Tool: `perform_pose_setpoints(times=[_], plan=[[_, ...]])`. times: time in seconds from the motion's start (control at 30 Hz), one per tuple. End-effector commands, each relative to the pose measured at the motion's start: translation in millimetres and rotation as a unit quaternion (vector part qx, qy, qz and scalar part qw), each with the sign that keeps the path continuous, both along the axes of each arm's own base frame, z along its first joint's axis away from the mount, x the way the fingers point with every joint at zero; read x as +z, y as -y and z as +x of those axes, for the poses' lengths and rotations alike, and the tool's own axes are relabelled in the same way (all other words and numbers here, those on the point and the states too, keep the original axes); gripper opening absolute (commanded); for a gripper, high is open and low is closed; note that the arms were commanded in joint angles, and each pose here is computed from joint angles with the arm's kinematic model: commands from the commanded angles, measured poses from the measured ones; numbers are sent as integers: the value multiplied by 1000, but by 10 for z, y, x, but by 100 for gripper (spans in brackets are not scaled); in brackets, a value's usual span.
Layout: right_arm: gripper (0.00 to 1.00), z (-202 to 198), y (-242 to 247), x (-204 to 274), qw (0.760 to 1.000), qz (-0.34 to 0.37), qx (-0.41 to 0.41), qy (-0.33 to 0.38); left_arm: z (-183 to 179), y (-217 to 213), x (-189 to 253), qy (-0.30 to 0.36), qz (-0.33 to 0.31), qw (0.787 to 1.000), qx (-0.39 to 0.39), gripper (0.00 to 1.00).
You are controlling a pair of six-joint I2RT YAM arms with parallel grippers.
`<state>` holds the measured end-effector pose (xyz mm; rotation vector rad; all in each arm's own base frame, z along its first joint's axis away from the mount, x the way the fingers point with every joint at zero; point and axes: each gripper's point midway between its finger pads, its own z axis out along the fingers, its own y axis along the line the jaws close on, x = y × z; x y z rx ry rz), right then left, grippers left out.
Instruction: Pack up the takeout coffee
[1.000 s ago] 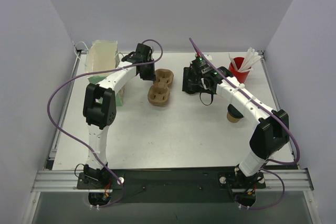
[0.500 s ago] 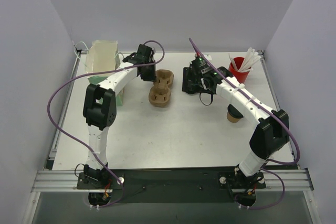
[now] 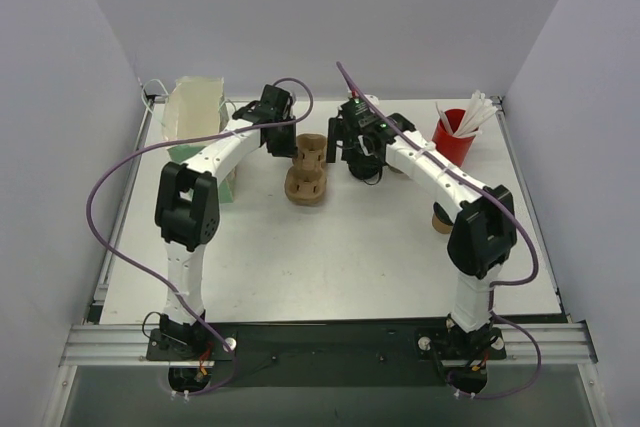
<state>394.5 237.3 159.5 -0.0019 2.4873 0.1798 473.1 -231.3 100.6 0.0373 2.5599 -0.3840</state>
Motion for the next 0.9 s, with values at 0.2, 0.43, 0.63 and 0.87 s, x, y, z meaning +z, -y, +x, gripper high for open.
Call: perform_pose_setpoints(times=[0.2, 0.43, 0.63, 0.87], plan=[[55, 258, -501, -141, 999, 36, -13, -12, -47, -258, 820, 69, -22, 996, 55, 28], [42, 373, -698, -256, 999, 36, -12, -16, -149, -330, 1076, 89, -31, 994, 57, 28], [34, 452, -754, -383, 999, 24, -14, -17, -215, -420, 1187, 98, -36, 993, 59, 28], [27, 521, -779, -428, 1000, 17, -18, -18, -272, -419, 1269, 102, -50, 992, 50, 29]])
